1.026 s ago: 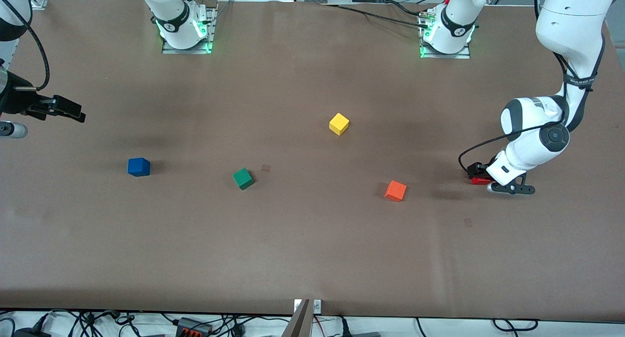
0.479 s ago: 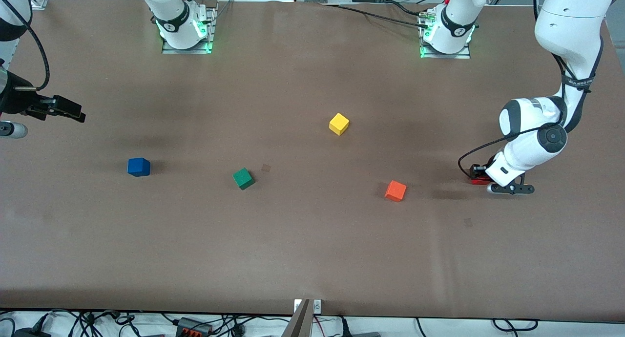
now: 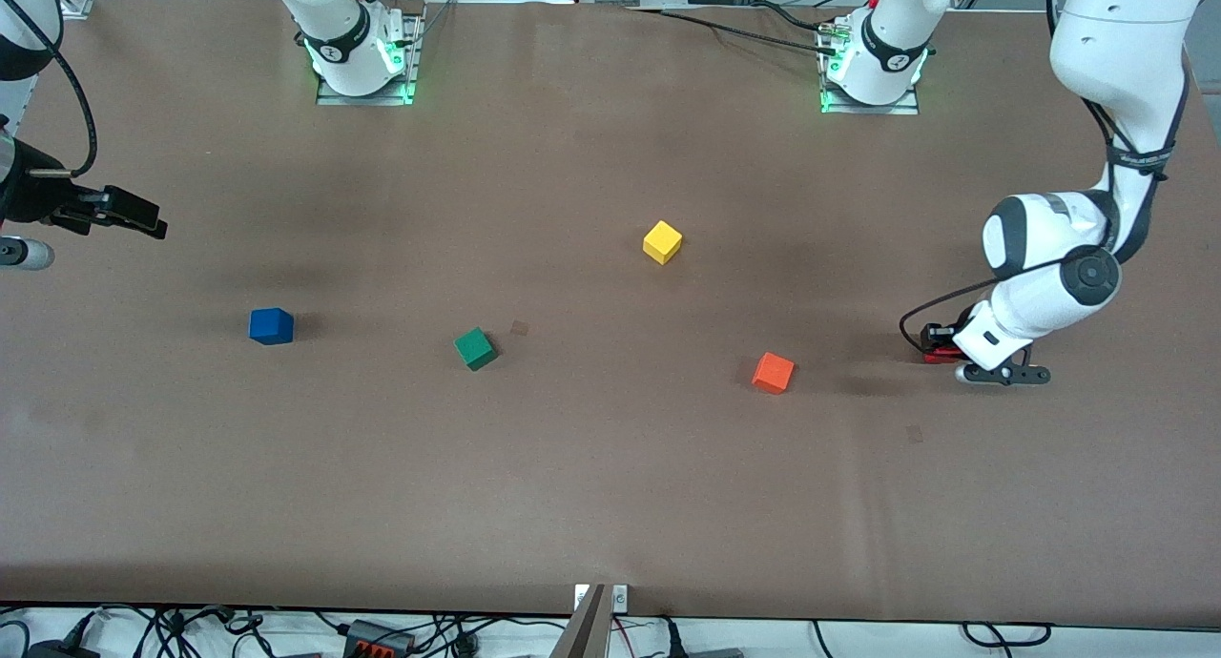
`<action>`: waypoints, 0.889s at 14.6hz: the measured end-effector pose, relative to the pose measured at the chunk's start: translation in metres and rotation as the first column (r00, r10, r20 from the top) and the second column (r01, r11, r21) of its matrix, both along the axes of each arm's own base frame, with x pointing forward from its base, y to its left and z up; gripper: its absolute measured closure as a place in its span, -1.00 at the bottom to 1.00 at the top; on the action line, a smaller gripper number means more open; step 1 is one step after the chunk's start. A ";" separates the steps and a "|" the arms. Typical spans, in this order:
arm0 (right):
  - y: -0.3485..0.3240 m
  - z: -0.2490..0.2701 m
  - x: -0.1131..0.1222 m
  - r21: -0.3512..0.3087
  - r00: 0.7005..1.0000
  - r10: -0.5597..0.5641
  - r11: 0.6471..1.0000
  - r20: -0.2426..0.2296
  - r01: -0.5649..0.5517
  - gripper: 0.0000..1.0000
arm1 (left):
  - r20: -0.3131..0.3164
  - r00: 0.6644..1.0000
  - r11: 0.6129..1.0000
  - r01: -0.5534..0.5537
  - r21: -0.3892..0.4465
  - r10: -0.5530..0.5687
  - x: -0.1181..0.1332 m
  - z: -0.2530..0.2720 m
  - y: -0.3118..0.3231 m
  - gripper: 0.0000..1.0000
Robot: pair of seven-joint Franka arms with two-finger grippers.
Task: Pass red block to right arm, stack on blue
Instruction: 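Close the left gripper on the red cube and lift it, then carry the red cube to mid-table while the right gripper reaches toward it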
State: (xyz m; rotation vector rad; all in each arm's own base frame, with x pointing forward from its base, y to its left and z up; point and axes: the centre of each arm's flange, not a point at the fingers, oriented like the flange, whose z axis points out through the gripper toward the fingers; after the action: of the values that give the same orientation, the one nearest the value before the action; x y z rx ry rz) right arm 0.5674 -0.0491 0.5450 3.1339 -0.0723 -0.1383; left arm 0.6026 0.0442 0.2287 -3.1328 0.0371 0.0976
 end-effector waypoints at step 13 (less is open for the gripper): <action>0.014 -0.004 0.003 0.063 1.000 0.002 0.998 0.000 -0.002 -1.00 | 0.217 0.847 0.768 0.532 -0.357 -0.485 0.043 0.210 -0.089 -0.12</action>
State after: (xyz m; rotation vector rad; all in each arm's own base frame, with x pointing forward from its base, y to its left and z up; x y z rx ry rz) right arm 0.5706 -0.0355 0.5411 3.1972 -0.0667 -0.1433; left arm 0.6455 -0.0446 0.4390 -3.3746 1.0371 -0.1093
